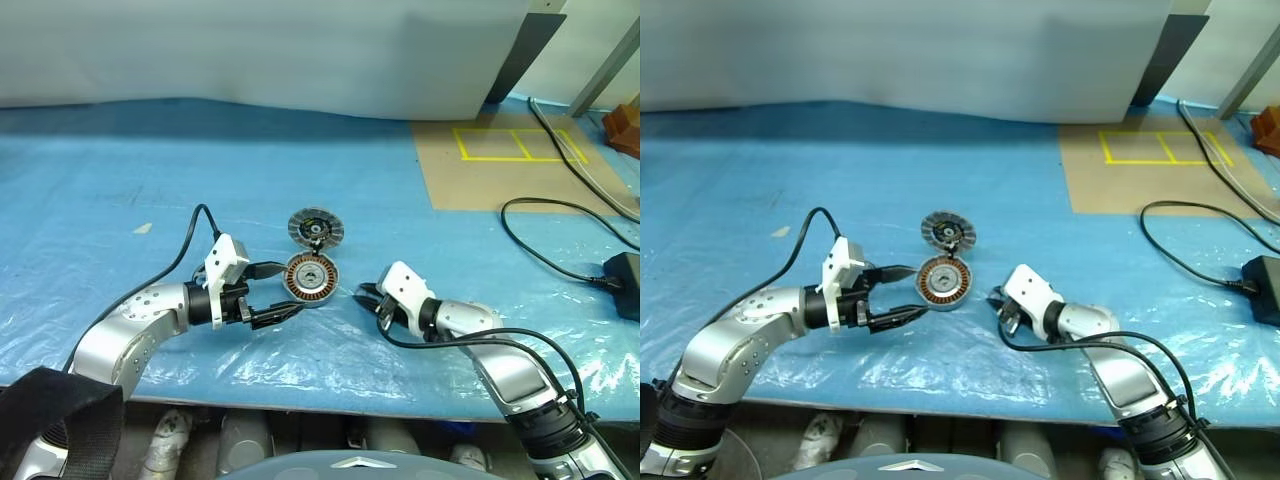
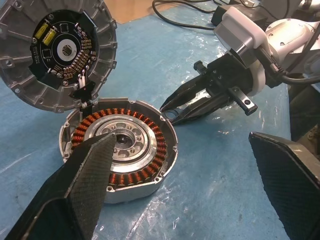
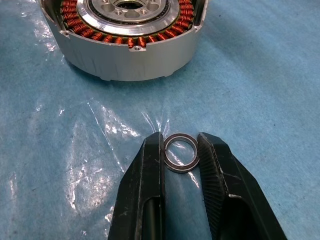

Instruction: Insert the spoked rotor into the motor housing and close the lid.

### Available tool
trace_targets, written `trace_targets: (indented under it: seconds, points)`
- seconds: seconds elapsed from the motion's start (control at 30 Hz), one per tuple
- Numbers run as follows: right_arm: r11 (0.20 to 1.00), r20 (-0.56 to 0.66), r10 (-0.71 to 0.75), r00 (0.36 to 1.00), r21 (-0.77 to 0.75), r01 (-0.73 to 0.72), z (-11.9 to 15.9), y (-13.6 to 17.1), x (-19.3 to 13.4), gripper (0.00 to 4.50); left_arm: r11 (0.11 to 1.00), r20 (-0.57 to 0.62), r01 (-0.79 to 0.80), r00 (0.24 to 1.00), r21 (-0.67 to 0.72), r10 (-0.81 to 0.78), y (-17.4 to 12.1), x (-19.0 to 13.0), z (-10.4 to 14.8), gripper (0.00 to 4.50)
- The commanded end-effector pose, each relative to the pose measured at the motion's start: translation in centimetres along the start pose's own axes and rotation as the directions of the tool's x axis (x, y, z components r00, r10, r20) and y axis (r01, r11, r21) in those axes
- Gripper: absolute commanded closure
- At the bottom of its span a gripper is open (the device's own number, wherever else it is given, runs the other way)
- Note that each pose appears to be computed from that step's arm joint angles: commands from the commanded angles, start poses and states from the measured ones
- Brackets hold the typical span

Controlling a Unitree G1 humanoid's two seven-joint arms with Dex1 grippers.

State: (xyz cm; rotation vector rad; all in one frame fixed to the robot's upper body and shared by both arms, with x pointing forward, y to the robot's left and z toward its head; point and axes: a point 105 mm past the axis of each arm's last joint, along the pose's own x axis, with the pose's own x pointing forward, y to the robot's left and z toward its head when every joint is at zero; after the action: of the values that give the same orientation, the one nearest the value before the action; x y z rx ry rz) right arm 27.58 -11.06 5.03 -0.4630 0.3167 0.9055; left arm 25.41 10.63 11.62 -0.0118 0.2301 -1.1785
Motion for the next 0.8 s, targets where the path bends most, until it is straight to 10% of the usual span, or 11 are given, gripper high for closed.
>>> trace_targets:
  seconds: [0.03, 0.8]
  points:
    - [1.000, -0.005, 0.008, 1.000, 0.001, -0.008, -0.2, 0.0, -0.3, 3.94, 0.999, 0.008, 0.023, 1.000, 0.046, -0.023, -0.1, -0.3, 0.7, 0.00]
    - [0.961, 0.205, 0.276, 0.939, -0.089, -0.263, 9.0, -1.3, 3.1, 3.94, 0.936, -0.102, 0.122, 0.990, 0.329, -0.094, -1.5, -2.2, -0.1, 0.00]
